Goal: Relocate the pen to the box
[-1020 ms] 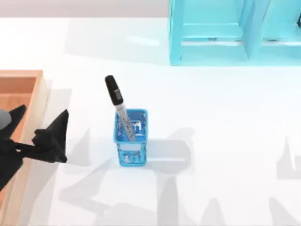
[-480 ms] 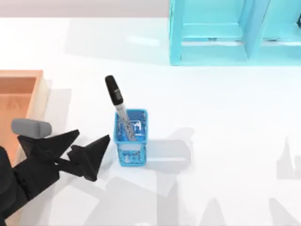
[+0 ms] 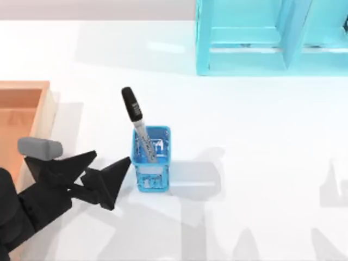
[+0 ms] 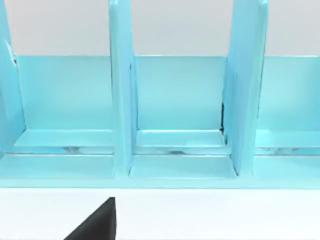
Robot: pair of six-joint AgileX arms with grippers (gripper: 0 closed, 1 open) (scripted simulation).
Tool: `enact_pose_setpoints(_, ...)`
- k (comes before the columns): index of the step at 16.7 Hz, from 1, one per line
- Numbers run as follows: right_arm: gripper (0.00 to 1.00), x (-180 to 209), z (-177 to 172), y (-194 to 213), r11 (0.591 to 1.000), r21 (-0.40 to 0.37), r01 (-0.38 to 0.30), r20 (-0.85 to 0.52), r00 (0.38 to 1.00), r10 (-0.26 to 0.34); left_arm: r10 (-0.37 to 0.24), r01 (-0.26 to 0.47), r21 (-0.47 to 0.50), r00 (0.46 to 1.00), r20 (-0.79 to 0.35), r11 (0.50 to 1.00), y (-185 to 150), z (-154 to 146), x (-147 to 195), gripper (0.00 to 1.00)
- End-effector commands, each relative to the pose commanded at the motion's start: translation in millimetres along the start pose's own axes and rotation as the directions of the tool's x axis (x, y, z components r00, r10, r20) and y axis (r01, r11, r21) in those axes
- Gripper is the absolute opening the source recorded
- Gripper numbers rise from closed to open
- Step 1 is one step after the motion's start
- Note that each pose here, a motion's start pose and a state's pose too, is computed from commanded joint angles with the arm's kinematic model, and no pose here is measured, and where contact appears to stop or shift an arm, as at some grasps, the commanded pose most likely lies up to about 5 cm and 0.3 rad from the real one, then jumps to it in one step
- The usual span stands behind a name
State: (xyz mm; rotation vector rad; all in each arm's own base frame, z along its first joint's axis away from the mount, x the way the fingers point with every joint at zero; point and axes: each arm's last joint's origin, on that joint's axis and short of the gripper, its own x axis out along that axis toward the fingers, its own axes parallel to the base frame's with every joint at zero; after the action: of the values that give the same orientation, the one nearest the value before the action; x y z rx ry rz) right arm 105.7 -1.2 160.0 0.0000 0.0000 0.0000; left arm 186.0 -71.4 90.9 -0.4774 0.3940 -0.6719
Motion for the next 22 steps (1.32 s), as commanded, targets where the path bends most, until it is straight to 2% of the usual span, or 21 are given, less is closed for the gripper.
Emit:
enact_pose_setpoints(3,1.00,0.0,0.0,0.0,1.000,0.000,0.000,0.000,1.000,0.000,-0.005,0.005,0.000,1.000,-0.002,1.000,0.7,2.4,19.1,1.00)
enact_pose_setpoints(10,1.00,0.0,0.0,0.0,1.000,0.000,0.000,0.000,1.000,0.000,-0.007,0.007,0.002,1.000,0.004,1.000,-0.7,2.3,94.1,1.00)
enact_pose_setpoints(15,1.00,0.0,0.0,0.0,1.000,0.000,0.000,0.000,1.000,0.000,-0.006,0.006,0.001,1.000,0.001,1.000,-1.1,0.4,100.4,1.00)
enact_pose_setpoints(22,1.00,0.0,0.0,0.0,1.000,0.000,0.000,0.000,1.000,0.000,-0.006,0.006,0.001,1.000,0.001,1.000,-1.1,0.4,100.4,0.47)
